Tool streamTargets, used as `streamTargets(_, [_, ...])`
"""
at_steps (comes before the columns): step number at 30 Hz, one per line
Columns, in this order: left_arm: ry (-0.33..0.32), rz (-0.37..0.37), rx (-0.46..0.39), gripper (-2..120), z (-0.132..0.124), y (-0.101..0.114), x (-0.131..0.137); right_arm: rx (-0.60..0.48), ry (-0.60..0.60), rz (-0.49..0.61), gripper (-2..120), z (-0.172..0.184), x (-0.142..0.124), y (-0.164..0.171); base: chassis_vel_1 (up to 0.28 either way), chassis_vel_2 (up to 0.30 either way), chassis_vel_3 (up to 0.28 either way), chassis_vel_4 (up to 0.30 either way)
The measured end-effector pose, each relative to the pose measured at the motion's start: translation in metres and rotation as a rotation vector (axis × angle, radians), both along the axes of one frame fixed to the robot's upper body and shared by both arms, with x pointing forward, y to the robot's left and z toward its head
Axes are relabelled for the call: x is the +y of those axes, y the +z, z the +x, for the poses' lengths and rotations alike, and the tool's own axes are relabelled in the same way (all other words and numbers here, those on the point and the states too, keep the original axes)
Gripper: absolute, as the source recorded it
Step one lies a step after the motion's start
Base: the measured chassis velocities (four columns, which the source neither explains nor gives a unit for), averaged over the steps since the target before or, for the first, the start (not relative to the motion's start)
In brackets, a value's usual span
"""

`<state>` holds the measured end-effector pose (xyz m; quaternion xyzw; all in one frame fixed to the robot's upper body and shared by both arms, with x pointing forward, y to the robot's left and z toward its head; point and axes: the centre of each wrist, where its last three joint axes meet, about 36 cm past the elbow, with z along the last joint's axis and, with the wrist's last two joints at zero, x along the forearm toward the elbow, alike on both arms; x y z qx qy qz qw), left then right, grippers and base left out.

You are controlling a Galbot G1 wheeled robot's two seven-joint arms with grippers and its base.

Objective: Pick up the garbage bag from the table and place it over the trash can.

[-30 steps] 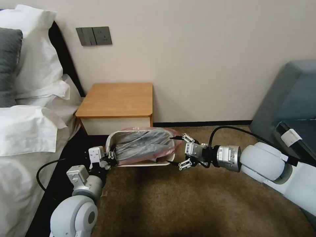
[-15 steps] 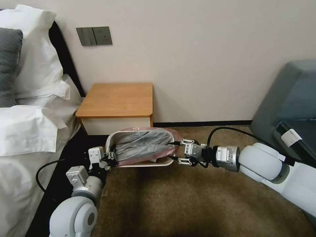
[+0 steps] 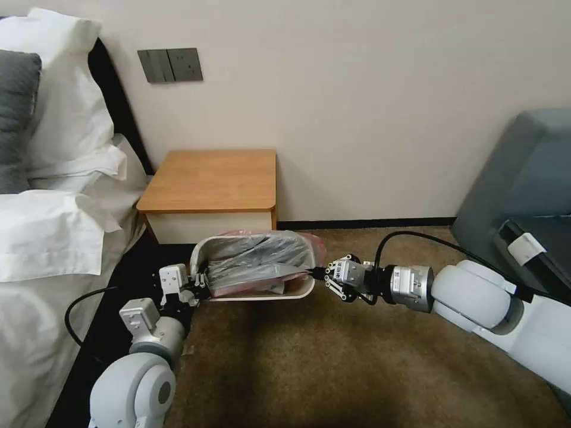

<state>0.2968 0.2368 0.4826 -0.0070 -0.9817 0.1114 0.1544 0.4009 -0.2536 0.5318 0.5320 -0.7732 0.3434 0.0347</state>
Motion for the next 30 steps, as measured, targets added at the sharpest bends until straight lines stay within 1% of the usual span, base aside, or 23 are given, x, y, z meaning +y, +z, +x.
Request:
streamTargets(7, [0.006, -0.012, 0.005, 3, 0.006, 0.002, 0.001, 0.030, 0.014, 0.016, 0, -0.019, -0.003, -0.009, 0.000, 0.000, 0.000, 0.000])
streamTargets(9, [0.007, -0.027, 0.009, 3, 0.006, 0.003, 0.001, 0.038, 0.025, 0.018, 0, -0.026, -0.003, -0.013, 0.000, 0.000, 0.000, 0.000])
streamTargets(18, [0.014, -0.077, 0.017, 3, 0.005, 0.009, 0.002, 0.040, 0.051, 0.032, 0, -0.034, 0.005, -0.017, 0.000, 0.000, 0.000, 0.000])
streamTargets(19, [0.011, -0.092, 0.018, 3, 0.004, 0.011, 0.003, 0.039, 0.053, 0.032, 0, -0.035, 0.005, -0.018, 0.000, 0.000, 0.000, 0.000])
streamTargets(20, [0.011, -0.092, 0.018, 3, 0.004, 0.011, 0.003, 0.039, 0.053, 0.032, 0, -0.035, 0.005, -0.018, 0.000, 0.000, 0.000, 0.000])
streamTargets(23, [-0.005, -0.147, 0.025, 3, 0.001, 0.017, 0.002, 0.036, 0.048, 0.021, 0, -0.033, 0.003, -0.024, 0.000, 0.000, 0.000, 0.000])
streamTargets(24, [-0.005, -0.147, 0.025, 3, 0.001, 0.017, 0.002, 0.036, 0.048, 0.021, 0, -0.033, 0.003, -0.024, 0.000, 0.000, 0.000, 0.000])
streamTargets(27, [-0.018, -0.191, 0.038, 3, -0.003, 0.022, 0.001, 0.043, 0.027, 0.007, 0, -0.027, -0.003, -0.034, 0.000, 0.000, 0.000, 0.000])
streamTargets(30, [-0.025, -0.210, 0.046, 3, -0.005, 0.023, 0.001, 0.044, 0.013, 0.003, 0, -0.023, -0.006, -0.040, 0.000, 0.000, 0.000, 0.000])
